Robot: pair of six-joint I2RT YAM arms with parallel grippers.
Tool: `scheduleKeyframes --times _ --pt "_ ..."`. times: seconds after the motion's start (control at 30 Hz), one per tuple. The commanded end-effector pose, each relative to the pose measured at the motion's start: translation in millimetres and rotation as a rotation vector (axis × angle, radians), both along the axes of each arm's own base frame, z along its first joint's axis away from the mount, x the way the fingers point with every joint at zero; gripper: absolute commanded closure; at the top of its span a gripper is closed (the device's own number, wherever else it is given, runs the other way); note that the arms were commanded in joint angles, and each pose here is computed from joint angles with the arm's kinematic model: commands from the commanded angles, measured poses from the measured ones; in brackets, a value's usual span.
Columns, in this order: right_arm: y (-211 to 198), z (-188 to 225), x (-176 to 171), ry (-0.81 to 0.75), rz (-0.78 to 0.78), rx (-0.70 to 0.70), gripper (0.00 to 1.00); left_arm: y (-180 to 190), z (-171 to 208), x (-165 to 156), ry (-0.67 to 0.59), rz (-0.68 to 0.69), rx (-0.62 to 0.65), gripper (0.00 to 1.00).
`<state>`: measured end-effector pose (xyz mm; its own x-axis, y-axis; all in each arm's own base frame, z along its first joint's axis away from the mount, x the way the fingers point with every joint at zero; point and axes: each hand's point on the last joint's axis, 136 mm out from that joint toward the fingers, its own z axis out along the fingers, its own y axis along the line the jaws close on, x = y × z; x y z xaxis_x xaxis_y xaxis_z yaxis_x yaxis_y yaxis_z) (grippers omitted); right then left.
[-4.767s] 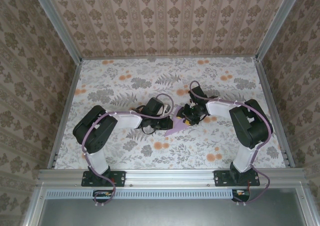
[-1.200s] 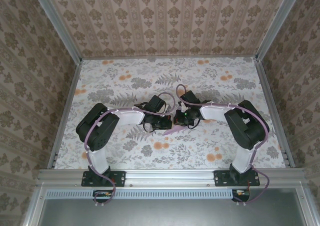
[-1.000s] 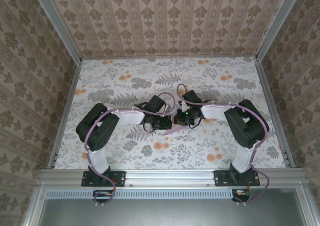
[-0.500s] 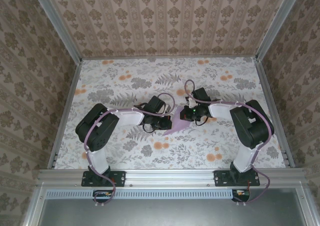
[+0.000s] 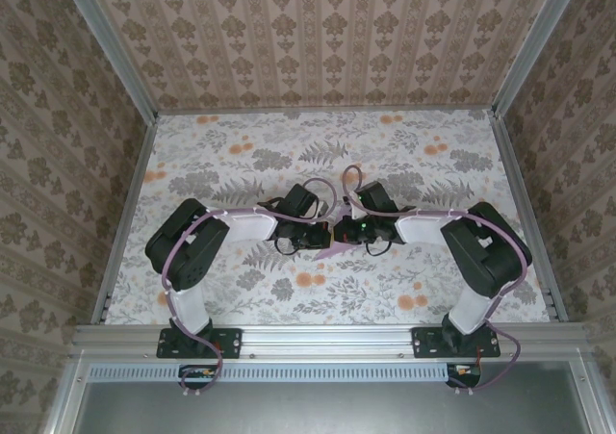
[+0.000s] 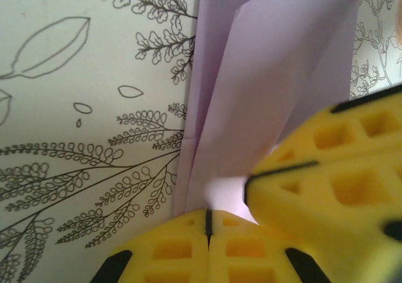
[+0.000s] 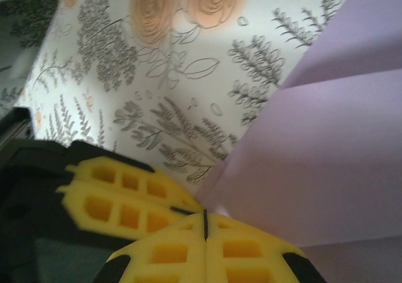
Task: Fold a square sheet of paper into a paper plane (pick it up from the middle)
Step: Fourth fold the wing at the center of the table.
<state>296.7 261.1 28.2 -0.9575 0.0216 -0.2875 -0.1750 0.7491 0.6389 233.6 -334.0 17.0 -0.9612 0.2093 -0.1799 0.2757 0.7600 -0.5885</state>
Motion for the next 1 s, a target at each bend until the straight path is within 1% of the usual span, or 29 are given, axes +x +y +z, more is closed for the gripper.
scheduleKeyframes --times 0.0,0.1,0.27,0.43,0.5,0.63,0.73,0.83,0.97 --pt "-1.6 -15.0 -0.7 0.027 -0.009 -0.024 1.0 50.4 -53.0 -37.6 0.147 0.027 0.243 1.0" --pt "-15.0 -22.0 3.4 0.031 -0.033 -0.053 1.0 52.5 -54.0 -39.0 0.15 0.027 0.248 1.0" --pt "-47.0 -26.9 20.6 0.024 -0.091 -0.072 1.0 56.5 -55.4 -41.9 0.146 0.015 0.266 1.0" --pt "-72.7 -23.3 49.5 0.041 -0.183 -0.013 1.0 59.0 -54.5 -42.9 0.142 0.006 0.276 1.0" --pt "-78.2 -16.0 59.2 0.034 -0.21 0.005 1.0 58.8 -54.0 -42.8 0.144 0.006 0.275 1.0" --pt "-77.3 12.3 66.0 -0.002 -0.238 0.049 1.0 56.9 -52.5 -41.6 0.141 0.004 0.272 1.0" --pt "-67.2 29.5 65.7 0.049 -0.262 0.11 1.0 56.1 -51.5 -40.8 0.14 0.005 0.27 1.0" --pt "-46.7 31.3 57.1 0.059 -0.232 0.111 1.0 55.6 -50.0 -38.6 0.137 0.007 0.272 1.0" --pt "-26.4 16.8 40.5 0.086 -0.18 0.069 1.0 55.8 -49.1 -37.5 0.134 0.013 0.273 1.0"
